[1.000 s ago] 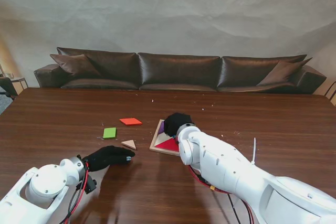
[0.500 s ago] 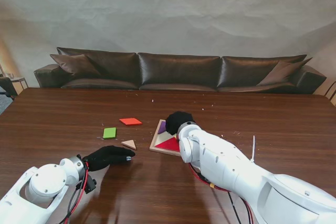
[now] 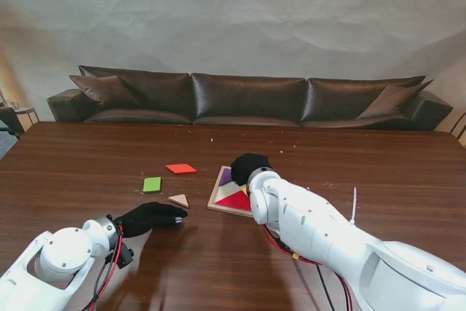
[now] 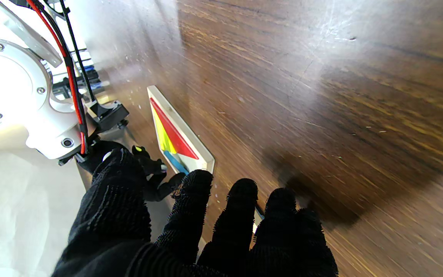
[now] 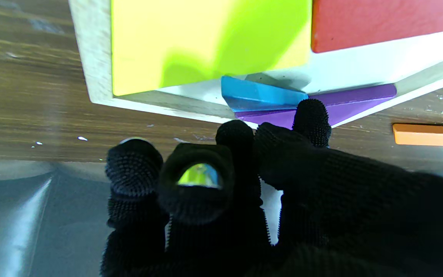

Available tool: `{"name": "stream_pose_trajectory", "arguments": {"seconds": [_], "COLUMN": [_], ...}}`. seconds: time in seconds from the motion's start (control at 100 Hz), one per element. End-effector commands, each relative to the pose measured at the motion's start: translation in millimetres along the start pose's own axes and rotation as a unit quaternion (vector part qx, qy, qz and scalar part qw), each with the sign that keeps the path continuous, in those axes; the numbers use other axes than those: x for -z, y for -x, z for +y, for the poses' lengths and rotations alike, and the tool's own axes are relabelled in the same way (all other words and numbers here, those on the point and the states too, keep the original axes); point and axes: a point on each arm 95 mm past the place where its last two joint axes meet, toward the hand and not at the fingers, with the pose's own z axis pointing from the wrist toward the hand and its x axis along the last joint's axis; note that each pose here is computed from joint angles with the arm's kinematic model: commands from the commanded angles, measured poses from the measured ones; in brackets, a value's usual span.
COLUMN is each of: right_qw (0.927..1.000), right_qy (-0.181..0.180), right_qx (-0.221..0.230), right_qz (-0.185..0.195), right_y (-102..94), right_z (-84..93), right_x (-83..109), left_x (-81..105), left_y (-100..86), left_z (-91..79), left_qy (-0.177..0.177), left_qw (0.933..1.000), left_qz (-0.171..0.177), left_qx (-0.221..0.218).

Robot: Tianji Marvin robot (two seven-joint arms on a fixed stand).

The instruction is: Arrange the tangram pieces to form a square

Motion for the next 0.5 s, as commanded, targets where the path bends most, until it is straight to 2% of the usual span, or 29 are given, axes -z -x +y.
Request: {"name": "stream_pose_trajectory", "arguments": {"seconds": [0.0, 0.24, 0.49], "right_qw": [1.0, 0.9995, 0.9991], "right_qy": [0.002, 0.022, 0.013], "right_qx": [-0.006, -0.019, 0.001], "right_qz": [0.004, -0.008, -0.04], "right_y": [-2.8, 2.6, 22.7], "right_z": [-1.0, 6.7, 8.2], "right_x": [1.4, 6.1, 13.2], "left_x": [1.9, 2.2, 0.5], "left_y": [8.7, 8.5, 7.5], "left_z": [8.3, 9.1, 8.9], "left_qy": [0.016, 0.018, 0.019], "left_qw": [0.9998, 0.9997, 0.9997], "left_qz": [-0.013, -0.014, -0.01], "left_qx": [0.005, 0.005, 0.005]}}
